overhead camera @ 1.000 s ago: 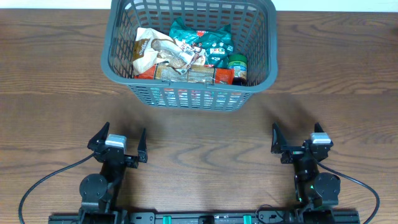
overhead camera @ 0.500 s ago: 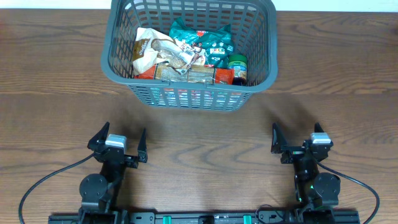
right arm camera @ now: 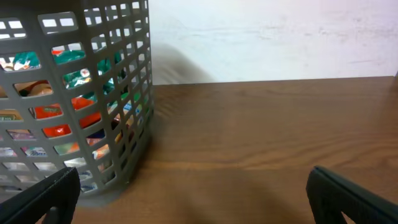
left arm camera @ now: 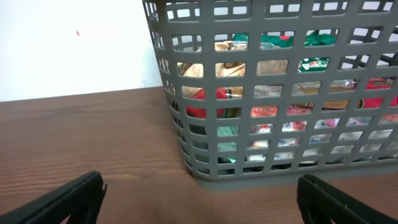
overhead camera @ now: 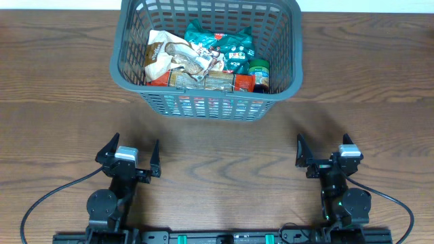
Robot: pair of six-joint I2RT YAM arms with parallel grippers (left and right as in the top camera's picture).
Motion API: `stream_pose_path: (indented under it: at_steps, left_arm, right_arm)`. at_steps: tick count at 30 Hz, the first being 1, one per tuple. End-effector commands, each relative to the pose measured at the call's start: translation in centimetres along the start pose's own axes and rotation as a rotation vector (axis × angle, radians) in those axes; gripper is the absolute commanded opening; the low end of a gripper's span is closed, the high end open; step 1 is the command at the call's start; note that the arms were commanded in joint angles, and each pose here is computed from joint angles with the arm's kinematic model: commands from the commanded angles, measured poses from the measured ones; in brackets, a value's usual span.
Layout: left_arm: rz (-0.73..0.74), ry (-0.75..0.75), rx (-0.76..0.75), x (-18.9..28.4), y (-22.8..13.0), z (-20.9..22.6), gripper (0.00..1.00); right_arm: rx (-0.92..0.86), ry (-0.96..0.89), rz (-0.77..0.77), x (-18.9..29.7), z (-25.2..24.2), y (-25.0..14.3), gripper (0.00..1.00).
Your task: Pack container
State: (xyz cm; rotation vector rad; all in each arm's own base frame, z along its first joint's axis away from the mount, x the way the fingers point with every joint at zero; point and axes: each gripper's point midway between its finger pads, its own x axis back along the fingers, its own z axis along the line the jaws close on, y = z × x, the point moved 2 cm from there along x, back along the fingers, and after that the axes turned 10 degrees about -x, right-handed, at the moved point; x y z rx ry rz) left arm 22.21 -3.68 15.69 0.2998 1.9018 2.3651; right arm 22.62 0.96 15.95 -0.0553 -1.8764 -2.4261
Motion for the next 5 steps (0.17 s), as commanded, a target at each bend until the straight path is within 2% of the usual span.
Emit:
stream_pose_path:
  at_steps: [1,5]
  left_arm:
    - [0.045,-0.020,-0.005,-0.06,-1.39,-0.48,0.98]
    - [0.045,-0.020,-0.005,-0.06,-1.39,-0.48,0.99]
  right_arm:
    - [0.012,-0.002,0.000,0.00,-0.12,-0.12,0.99]
    - [0.012,-0.002,0.000,0.01,-0.12,-0.10,0.99]
